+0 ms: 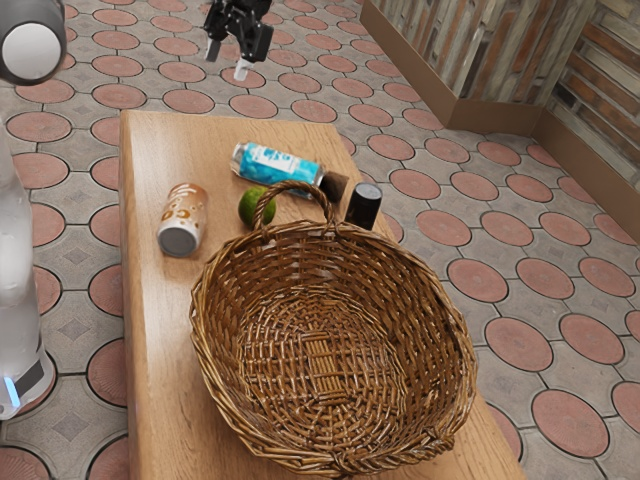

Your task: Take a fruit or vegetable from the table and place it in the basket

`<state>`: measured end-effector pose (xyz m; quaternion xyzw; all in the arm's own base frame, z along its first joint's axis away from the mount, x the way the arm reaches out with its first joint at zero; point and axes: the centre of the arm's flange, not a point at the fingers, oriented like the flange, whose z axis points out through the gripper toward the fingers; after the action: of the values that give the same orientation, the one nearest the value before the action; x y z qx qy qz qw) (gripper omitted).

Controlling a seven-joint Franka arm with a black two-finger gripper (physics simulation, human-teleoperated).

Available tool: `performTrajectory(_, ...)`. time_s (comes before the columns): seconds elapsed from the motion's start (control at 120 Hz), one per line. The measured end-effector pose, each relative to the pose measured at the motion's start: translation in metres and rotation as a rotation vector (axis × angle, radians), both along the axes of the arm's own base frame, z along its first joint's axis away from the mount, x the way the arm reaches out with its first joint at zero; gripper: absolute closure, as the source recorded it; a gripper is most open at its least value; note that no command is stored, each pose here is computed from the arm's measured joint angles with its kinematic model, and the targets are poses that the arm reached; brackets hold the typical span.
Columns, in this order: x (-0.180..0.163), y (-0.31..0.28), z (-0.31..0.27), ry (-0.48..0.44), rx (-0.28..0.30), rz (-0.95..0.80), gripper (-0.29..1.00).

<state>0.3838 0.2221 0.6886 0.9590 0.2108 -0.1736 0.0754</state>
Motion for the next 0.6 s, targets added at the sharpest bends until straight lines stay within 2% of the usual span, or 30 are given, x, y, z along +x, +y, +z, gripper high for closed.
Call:
performTrajectory(0.133, 0.021, 0.012, 0.009, -0.172, 0.081, -0.003, 0.02)
performTrajectory(0.192, 0.018, -0.022, 0.104, -0.377, 0.222, -0.066, 0.02)
performTrajectory(0.25, 0.038, -0.071, 0.129, -0.445, 0.268, -0.176, 0.02)
performTrajectory(0.342, 0.063, -0.123, 0.130, -0.465, 0.282, -0.298, 0.02)
performTrajectory(0.483, 0.077, -0.114, 0.113, -0.447, 0.267, -0.292, 0.02)
performTrajectory(0.6, 0.068, -0.104, 0.011, -0.374, 0.178, -0.312, 0.02)
